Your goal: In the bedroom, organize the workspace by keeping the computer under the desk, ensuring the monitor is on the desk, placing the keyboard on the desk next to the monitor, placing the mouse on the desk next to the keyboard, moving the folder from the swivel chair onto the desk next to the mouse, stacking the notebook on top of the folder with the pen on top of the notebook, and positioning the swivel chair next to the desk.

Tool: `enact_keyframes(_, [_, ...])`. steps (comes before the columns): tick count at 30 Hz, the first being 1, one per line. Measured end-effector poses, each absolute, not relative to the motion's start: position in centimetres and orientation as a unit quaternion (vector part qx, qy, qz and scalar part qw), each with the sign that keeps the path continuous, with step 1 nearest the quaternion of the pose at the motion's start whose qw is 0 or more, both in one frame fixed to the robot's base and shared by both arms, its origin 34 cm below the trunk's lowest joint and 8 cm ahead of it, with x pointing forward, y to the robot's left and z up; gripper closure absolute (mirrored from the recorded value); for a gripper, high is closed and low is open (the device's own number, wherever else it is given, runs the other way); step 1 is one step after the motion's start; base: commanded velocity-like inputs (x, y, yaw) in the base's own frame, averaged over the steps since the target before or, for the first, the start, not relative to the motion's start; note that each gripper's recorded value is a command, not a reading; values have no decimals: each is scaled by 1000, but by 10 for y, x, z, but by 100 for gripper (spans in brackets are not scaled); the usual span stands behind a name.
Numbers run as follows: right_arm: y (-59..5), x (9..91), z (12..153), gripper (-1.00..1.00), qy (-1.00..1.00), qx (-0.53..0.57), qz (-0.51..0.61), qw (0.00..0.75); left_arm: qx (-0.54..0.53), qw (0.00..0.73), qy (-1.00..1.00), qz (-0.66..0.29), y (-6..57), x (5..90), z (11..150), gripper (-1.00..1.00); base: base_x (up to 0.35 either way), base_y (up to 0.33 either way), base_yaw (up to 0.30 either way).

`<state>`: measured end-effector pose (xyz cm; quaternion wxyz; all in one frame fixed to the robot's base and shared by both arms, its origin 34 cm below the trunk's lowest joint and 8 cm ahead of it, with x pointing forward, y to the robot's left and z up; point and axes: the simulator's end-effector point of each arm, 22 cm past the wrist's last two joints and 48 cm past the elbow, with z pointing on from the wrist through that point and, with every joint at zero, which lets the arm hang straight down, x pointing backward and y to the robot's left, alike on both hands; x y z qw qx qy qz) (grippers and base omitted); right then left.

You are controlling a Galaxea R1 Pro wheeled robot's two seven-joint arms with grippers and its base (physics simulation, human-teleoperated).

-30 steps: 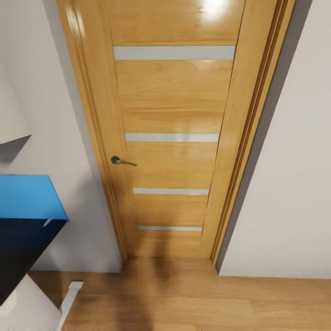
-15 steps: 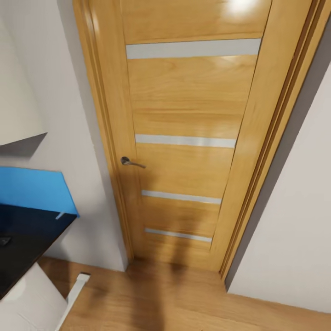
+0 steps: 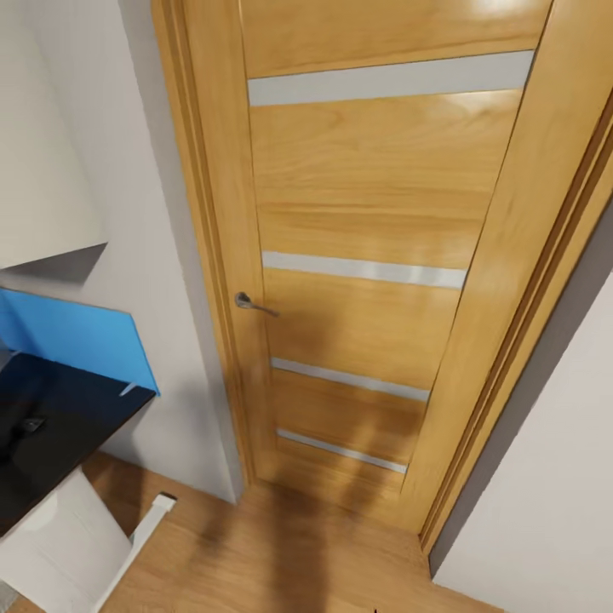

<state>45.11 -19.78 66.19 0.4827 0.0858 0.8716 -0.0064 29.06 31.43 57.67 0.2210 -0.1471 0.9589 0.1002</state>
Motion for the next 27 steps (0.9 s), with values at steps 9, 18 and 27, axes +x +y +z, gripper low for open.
enact_keyframes(9, [-198,452,663,-100,869,87,-8,486,-148,218,959,100,314,289,576,-100,115,-215,288])
enact_keyframes(18, [-198,451,662,-100,871,86,-7,483,-149,220,959,101,315,290,577,-100,13,-23,288])
enact_keyframes(27, [-195,441,645,-100,893,79,-6,443,-151,220,958,101,315,291,576,-100,-211,-1,288])
